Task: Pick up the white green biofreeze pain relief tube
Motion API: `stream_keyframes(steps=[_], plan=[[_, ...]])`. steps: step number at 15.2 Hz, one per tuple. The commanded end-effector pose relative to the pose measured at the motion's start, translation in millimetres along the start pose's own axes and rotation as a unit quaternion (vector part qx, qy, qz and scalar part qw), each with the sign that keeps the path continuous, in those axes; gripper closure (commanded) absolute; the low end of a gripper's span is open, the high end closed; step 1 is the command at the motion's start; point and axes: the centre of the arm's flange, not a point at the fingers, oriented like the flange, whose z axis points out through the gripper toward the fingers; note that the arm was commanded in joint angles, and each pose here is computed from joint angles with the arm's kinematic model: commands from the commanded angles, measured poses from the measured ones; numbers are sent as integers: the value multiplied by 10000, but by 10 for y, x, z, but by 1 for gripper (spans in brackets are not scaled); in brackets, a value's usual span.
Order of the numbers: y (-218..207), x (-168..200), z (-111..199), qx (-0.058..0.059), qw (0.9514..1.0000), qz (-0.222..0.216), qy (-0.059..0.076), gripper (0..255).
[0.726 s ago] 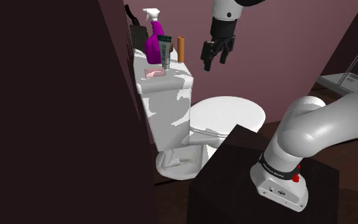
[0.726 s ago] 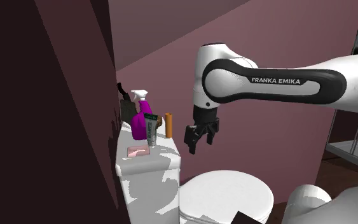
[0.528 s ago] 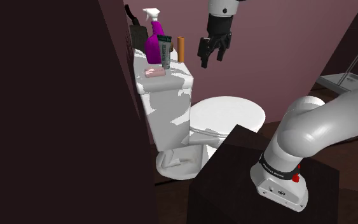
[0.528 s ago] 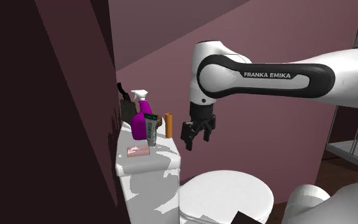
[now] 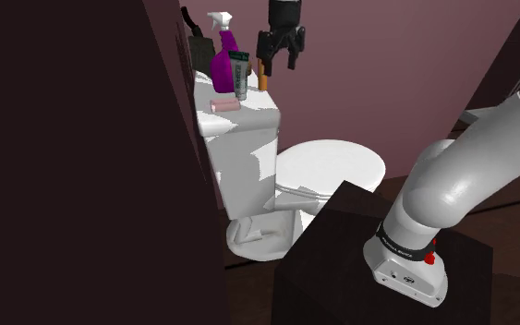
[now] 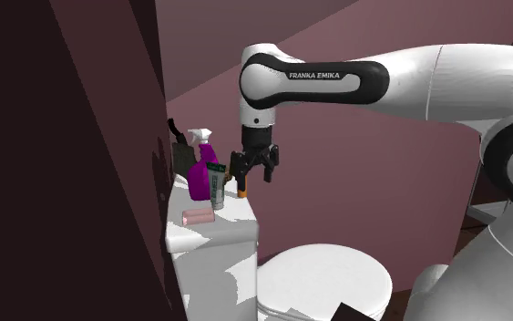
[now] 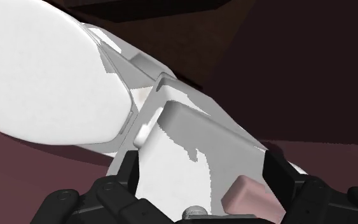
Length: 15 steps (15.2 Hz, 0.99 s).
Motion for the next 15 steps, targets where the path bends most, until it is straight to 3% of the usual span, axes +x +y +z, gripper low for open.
stream_keyframes(steps=[1, 9, 15], plan=[[12, 304, -101, 43, 10000, 8, -69, 0], [-17, 1388, -389, 216, 9992, 34, -344, 0], [-11, 1380, -73, 216, 9992, 34, -344, 0]])
